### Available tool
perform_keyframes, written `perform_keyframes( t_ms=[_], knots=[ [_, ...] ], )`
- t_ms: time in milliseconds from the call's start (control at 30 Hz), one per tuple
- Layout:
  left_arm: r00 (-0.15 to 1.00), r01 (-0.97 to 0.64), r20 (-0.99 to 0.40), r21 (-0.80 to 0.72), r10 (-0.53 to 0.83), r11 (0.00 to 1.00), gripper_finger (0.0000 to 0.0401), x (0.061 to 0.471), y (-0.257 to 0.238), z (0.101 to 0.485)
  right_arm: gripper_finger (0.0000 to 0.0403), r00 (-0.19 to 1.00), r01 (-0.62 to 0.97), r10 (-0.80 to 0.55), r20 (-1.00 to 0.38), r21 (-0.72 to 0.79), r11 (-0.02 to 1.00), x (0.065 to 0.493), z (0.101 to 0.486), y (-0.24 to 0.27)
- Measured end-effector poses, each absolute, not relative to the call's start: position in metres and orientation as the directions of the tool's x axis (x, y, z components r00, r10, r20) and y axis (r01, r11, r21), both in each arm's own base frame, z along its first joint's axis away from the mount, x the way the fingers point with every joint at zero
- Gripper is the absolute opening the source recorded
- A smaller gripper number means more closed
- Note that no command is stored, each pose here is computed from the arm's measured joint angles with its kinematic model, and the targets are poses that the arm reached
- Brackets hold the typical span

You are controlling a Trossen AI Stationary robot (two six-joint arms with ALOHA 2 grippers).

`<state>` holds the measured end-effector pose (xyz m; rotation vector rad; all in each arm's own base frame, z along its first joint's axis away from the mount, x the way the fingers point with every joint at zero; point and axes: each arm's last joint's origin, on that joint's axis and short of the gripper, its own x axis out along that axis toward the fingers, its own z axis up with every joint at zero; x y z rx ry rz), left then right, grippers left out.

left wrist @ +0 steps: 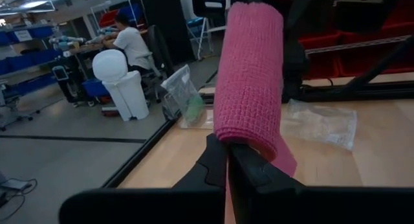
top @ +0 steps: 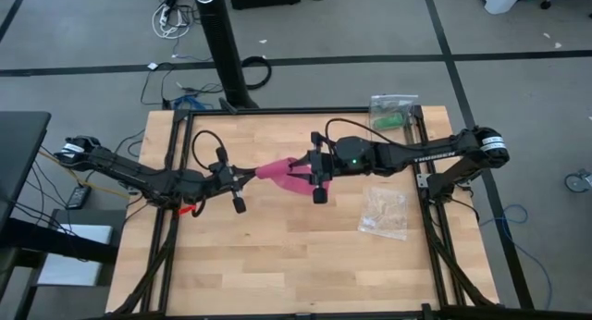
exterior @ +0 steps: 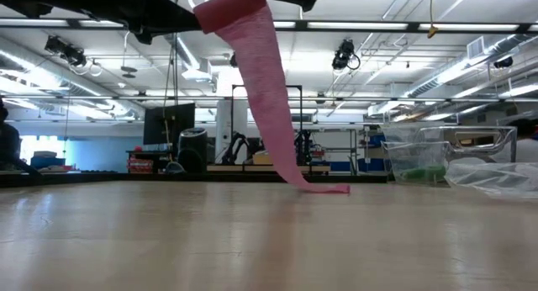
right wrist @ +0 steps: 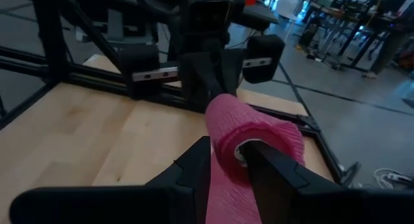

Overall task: Roll bandage
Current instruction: Roll the pink bandage

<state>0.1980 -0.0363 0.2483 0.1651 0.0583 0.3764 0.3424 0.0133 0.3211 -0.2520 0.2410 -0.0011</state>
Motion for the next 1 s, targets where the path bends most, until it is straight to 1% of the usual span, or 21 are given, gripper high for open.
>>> perform_keyframes(
  t_ms=[333,433,600,733,900,1000],
  knots=[
    [0.932,-0.357,-0.004,0.158,0.363,0.921,0.0005,0.2,-0.037,0.259,0.0093,0.966,-0.027,-0.037,-0.257,-0.239,0.971,0.342,0.32,0.013],
    [0.935,-0.351,0.007,0.148,0.354,0.925,0.0005,0.201,-0.037,0.262,0.0072,0.964,-0.011,-0.055,-0.26,-0.244,0.97,0.341,0.319,0.013],
    [0.934,-0.356,0.025,0.135,0.356,0.925,0.0007,0.201,-0.037,0.265,0.0015,0.961,-0.035,-0.036,-0.275,-0.248,0.968,0.341,0.317,0.014],
    [0.928,-0.37,0.015,0.138,0.371,0.919,0.0027,0.201,-0.037,0.264,0.0015,0.96,-0.031,-0.042,-0.277,-0.251,0.968,0.341,0.317,0.015],
    [0.921,-0.377,-0.035,0.166,0.387,0.911,0.0067,0.197,-0.036,0.261,0.0011,0.96,-0.019,-0.053,-0.274,-0.254,0.967,0.339,0.319,0.015],
    [0.917,-0.382,-0.051,0.165,0.395,0.909,0.009,0.191,-0.035,0.262,0.0011,0.962,0.022,-0.091,-0.256,-0.263,0.965,0.335,0.325,0.013]
  ],
)
